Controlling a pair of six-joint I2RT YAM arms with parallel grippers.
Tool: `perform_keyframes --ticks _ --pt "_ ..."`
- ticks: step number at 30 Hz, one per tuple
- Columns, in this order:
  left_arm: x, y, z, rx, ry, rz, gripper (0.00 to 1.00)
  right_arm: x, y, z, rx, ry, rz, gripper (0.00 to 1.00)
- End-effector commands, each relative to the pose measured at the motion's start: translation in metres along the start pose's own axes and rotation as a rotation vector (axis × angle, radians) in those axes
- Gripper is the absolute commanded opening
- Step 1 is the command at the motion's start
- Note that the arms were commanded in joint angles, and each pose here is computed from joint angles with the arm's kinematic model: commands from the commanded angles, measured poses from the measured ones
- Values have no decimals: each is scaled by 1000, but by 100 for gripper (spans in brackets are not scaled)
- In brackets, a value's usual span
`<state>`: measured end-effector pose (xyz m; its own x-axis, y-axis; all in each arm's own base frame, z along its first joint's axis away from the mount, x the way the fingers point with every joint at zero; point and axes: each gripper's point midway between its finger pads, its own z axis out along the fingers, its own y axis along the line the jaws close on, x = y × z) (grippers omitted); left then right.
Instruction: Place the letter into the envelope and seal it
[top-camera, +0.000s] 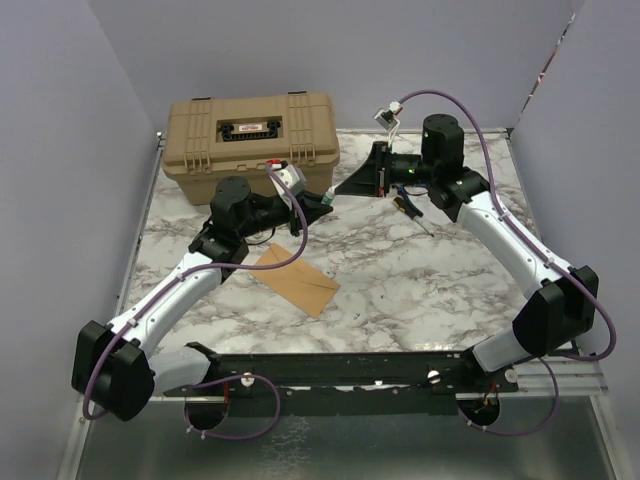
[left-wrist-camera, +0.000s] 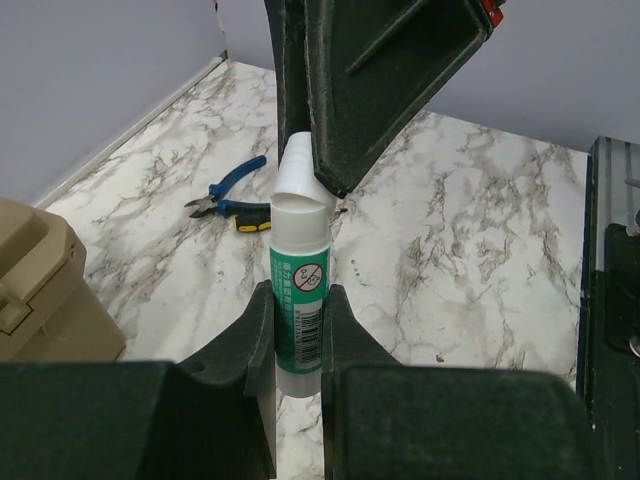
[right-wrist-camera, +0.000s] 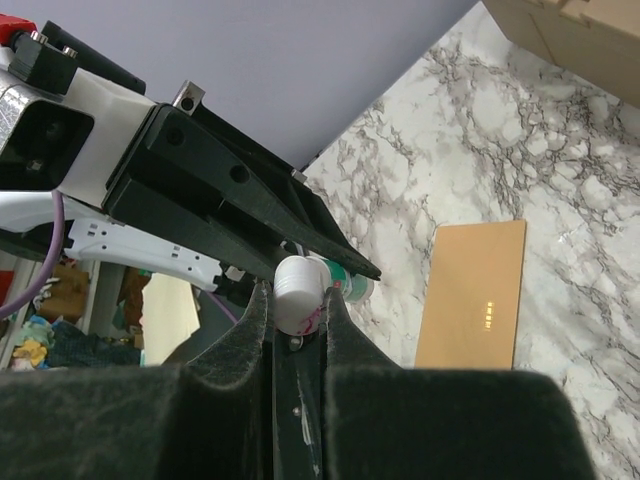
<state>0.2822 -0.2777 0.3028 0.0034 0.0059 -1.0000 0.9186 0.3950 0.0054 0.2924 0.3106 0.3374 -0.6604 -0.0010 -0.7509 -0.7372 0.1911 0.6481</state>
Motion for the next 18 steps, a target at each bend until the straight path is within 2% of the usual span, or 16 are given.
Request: perform_keyframes --ticks 1,6,12,18 --pt "-9 -6 7 34 -31 20 0 -2 1 5 3 6 -12 0" --pt "-4 -6 6 43 0 53 0 4 -1 6 5 50 9 0" --pt "7 0 4 44 81 156 0 19 -8 7 49 156 84 0" --pt "1 6 6 44 97 248 0 28 -12 7 99 225 145 0"
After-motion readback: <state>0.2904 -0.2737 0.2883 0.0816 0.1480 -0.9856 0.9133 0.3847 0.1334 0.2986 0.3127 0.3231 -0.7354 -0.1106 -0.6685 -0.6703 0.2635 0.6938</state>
